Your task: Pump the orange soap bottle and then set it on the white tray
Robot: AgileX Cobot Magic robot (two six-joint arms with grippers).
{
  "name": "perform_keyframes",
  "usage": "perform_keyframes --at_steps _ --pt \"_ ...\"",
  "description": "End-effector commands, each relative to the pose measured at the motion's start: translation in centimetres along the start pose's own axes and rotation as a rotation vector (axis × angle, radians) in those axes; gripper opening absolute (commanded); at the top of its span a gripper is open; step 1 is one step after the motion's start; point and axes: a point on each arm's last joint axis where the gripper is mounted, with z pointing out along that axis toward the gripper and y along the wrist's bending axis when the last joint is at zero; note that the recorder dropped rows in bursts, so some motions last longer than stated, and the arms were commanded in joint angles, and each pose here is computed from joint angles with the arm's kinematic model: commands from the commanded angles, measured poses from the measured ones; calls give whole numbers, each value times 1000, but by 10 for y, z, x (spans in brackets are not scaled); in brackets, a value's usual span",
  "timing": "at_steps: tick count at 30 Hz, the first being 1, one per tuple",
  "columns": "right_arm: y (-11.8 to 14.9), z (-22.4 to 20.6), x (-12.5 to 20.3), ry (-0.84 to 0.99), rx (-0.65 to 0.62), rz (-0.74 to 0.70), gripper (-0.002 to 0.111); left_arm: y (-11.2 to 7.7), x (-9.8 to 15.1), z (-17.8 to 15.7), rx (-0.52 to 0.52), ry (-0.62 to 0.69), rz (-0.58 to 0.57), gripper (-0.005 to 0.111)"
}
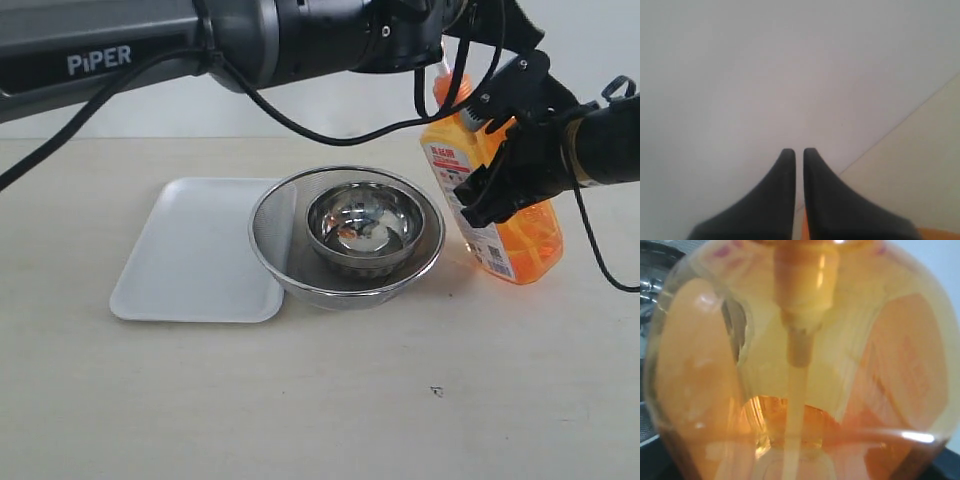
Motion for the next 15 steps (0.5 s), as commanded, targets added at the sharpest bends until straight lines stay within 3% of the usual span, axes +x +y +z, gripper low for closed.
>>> perform_keyframes --at_steps 1,6,15 --pt "-8 -12 -8 -23 62 -16 0 2 5 1 -19 33 -22 5" --pt "-10 -16 -10 -28 83 -20 0 7 8 1 -78 71 -21 5" --pt "-6 -16 -11 -46 37 -22 0 8 7 1 -74 64 -20 5"
